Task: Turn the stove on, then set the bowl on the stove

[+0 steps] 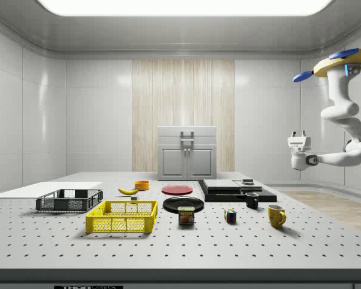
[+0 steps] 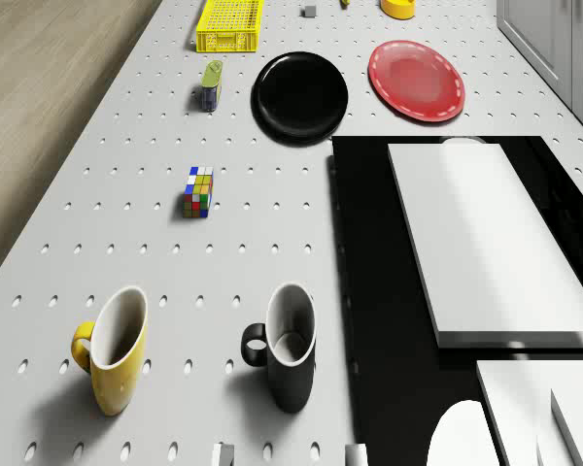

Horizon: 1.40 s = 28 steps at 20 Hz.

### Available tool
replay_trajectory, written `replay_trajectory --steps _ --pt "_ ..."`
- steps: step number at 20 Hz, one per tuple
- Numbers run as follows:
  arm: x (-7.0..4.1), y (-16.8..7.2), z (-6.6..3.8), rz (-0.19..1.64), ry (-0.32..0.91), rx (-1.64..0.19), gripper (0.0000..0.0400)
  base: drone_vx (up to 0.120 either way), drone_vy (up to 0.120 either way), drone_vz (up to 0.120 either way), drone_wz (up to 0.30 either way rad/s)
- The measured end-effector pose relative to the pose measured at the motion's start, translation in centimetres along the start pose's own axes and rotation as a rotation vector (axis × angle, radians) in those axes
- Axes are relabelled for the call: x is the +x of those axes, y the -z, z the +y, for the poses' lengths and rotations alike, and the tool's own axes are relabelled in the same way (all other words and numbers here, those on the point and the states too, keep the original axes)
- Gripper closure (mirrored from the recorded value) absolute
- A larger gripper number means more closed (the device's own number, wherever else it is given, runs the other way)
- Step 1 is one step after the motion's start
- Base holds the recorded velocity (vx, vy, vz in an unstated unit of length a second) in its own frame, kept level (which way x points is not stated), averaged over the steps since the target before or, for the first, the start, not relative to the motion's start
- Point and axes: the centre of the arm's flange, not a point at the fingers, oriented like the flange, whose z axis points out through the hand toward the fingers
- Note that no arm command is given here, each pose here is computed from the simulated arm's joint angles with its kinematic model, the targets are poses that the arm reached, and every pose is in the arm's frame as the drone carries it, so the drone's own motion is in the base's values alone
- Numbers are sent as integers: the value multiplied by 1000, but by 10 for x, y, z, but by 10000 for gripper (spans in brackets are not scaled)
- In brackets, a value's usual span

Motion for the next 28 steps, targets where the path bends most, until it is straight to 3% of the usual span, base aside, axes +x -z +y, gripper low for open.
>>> replay_trajectory --steps 9,13,28 --pt "-2 61 2 5 0 5 0 0 0 0 0" --pt "-1 78 1 7 0 7 0 0 -100 0 0" --pt "0 93 0 16 0 15 0 0 -120 0 0"
